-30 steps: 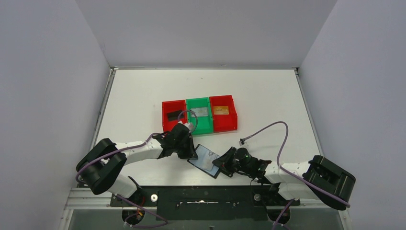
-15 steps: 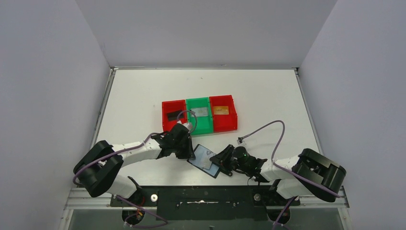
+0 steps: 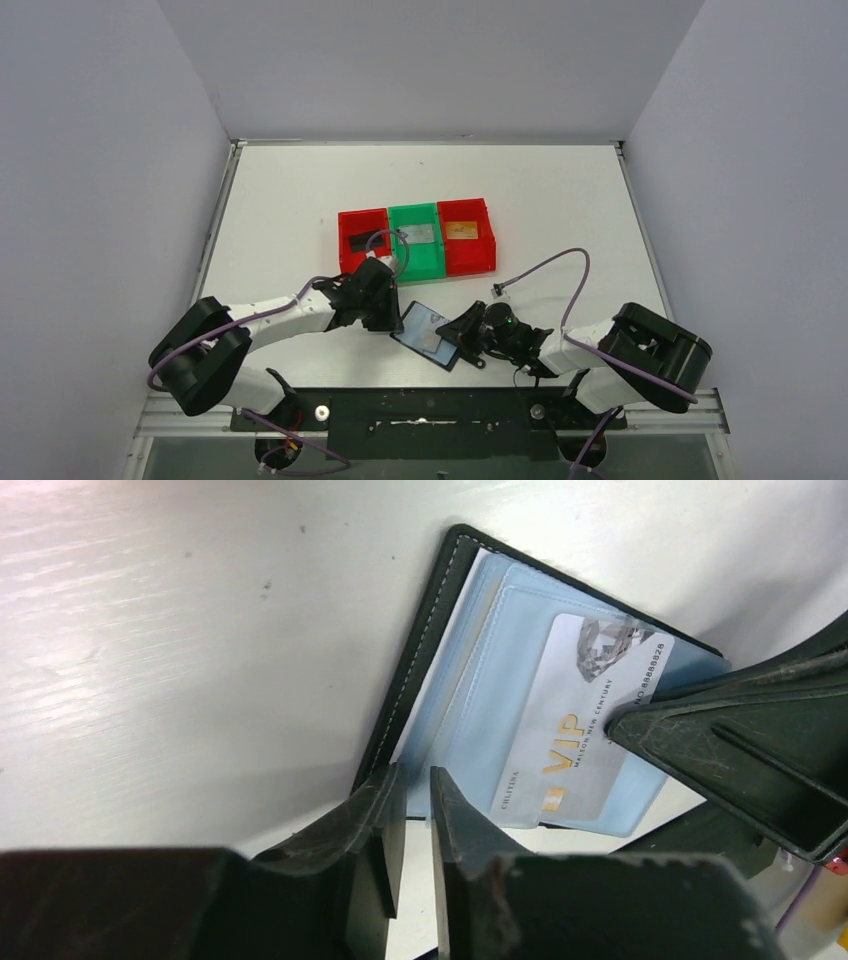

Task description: Take the credit cards out of the card holder

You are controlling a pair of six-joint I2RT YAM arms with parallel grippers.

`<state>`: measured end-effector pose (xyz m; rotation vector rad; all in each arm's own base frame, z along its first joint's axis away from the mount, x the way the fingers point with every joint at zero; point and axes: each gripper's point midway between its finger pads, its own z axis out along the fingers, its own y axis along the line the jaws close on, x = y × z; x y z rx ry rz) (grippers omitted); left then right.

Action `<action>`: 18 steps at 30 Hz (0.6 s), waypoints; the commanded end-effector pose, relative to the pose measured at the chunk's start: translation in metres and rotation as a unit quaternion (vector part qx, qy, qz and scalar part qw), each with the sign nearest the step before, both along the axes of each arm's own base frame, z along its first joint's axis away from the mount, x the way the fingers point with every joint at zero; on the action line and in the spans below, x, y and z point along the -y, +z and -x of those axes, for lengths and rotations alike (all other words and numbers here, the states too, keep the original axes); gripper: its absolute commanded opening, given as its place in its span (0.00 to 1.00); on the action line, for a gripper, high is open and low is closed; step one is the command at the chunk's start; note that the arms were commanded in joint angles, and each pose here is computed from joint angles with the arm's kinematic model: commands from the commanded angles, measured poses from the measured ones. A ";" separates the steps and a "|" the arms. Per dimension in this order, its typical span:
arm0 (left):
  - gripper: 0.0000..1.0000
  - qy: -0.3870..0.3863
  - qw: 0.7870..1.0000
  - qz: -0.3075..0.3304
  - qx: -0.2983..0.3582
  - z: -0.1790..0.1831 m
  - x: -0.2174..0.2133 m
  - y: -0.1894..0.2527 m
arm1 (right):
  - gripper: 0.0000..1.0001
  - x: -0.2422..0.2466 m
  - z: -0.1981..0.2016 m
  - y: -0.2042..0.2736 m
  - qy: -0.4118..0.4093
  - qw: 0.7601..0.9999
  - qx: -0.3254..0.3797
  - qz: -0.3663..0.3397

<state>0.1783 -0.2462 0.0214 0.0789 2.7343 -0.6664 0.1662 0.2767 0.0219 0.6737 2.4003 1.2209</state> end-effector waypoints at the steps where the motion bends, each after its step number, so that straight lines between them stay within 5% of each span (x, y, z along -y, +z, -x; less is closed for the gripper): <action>1: 0.18 0.003 0.998 0.006 0.054 -0.023 0.007 0.034 | 0.09 0.001 -0.004 0.006 -0.002 1.000 0.017 -0.003; 10: 0.24 -0.106 0.985 0.116 0.065 -0.009 0.064 0.068 | 0.10 0.002 -0.002 0.007 0.003 1.000 0.014 0.003; 18: 0.20 -0.082 0.996 0.038 -0.015 0.010 0.047 0.007 | 0.12 0.001 -0.002 0.007 0.003 1.000 0.012 0.002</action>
